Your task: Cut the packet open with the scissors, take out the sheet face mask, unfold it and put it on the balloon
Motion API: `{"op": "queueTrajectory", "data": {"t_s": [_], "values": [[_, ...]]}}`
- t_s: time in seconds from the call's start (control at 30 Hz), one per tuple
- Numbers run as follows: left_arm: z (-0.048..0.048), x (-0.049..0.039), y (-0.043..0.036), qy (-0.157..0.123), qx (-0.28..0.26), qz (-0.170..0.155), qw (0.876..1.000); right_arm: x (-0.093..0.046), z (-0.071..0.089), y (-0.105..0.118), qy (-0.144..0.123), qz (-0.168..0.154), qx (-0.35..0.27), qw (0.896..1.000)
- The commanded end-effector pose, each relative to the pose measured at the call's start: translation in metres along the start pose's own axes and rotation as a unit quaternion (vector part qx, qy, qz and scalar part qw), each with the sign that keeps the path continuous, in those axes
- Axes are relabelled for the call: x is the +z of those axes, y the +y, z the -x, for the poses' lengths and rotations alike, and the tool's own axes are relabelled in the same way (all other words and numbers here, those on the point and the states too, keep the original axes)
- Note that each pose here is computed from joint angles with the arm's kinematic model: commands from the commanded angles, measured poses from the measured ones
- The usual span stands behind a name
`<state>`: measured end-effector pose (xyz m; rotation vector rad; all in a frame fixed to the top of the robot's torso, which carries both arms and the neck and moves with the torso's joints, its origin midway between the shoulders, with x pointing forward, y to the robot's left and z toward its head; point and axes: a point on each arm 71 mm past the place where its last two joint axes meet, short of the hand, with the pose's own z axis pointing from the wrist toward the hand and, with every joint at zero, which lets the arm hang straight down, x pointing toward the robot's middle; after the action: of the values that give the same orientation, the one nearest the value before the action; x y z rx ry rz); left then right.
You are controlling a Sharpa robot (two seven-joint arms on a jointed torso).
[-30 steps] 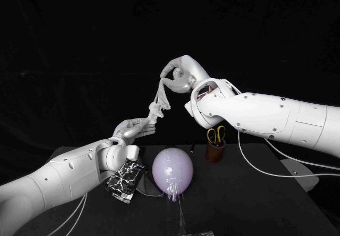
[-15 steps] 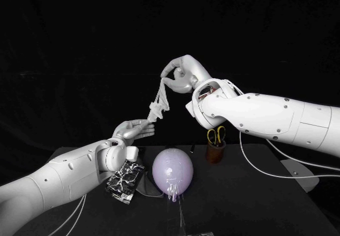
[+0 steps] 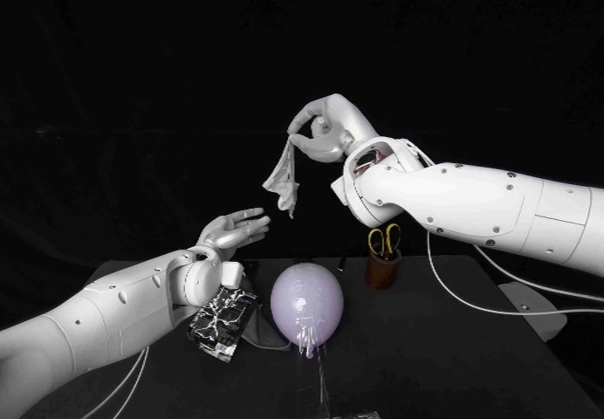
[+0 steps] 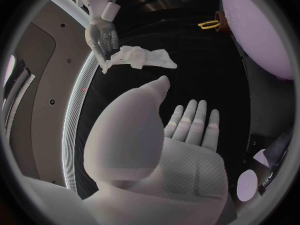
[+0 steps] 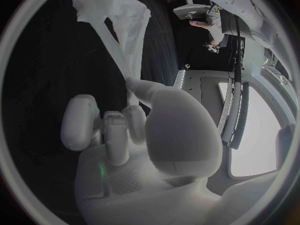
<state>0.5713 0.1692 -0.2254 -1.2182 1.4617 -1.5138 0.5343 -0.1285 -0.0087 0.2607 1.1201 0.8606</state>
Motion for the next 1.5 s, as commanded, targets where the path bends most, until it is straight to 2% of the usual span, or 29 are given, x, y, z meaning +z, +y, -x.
{"op": "queueTrajectory", "data": {"t_s": [0.03,0.13,0.27,0.47,0.6,0.7,1.03,1.5], "values": [[0.0019,-0.0006,-0.0042,0.001,0.013,-0.021,1.0,0.001,0.002,-0.001,-0.004,0.001,0.001,1.0],[0.0057,-0.0022,-0.0065,-0.009,0.017,-0.032,0.999,0.001,0.003,-0.002,-0.003,-0.001,0.001,1.0],[0.0091,-0.0058,-0.0141,-0.009,0.009,-0.055,0.998,0.002,0.003,-0.004,-0.001,-0.005,0.002,1.0],[0.0105,-0.0108,-0.0246,0.006,-0.011,-0.071,0.997,0.002,0.0,-0.006,0.004,-0.01,0.005,1.0],[0.007,-0.0111,-0.0277,0.026,-0.024,-0.065,0.997,0.002,-0.002,-0.007,0.007,-0.012,0.007,1.0],[-0.0011,-0.0097,-0.0268,0.048,-0.033,-0.044,0.997,0.0,-0.002,-0.008,0.01,-0.012,0.008,1.0],[-0.0208,-0.0059,-0.0204,0.088,-0.039,0.016,0.995,-0.005,-0.009,-0.005,0.026,-0.008,0.017,0.999],[-0.0495,-0.0056,-0.0156,0.144,-0.038,0.057,0.987,-0.016,-0.023,-0.003,0.05,-0.007,0.032,0.998]]}}
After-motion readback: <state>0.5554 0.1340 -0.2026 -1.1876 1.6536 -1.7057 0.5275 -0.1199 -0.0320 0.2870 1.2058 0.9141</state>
